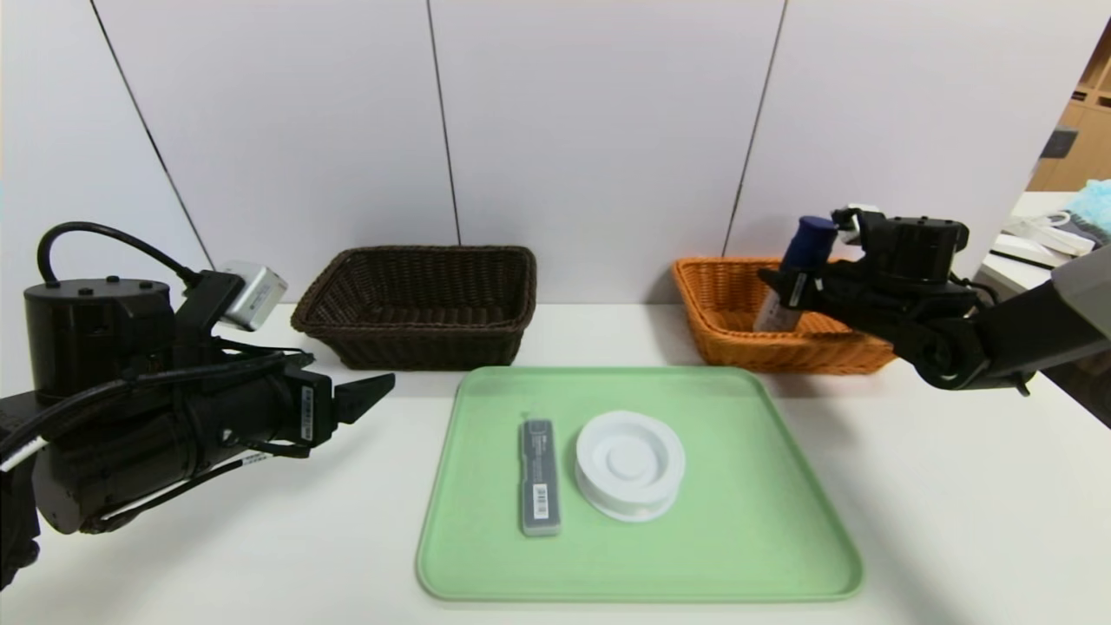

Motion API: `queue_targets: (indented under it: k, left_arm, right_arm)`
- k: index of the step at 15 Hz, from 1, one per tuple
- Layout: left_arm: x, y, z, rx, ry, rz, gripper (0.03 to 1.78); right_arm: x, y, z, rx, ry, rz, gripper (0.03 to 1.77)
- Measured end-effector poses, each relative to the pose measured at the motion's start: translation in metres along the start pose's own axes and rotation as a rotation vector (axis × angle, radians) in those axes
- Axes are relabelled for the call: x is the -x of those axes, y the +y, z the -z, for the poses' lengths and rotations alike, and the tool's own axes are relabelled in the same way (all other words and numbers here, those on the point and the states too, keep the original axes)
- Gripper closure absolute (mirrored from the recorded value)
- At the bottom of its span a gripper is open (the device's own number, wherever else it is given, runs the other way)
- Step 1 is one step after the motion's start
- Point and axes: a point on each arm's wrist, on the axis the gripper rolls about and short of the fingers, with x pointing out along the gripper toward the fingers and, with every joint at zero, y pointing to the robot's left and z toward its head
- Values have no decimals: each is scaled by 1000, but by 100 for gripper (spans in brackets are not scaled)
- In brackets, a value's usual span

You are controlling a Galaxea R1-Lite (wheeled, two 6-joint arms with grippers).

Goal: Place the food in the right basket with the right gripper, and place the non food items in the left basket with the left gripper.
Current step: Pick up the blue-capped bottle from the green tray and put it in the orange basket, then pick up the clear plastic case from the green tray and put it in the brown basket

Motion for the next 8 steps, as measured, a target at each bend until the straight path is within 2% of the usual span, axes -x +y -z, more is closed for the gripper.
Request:
queue_targets:
  k: [5,8]
  left_arm:
    - [0,0,0,0,0,-1,12]
    - [0,0,0,0,-2,-3,12]
  right_arm:
    - [2,1,-4,3,-11,1,36]
    - [11,8,-21,14,-50,-14,27]
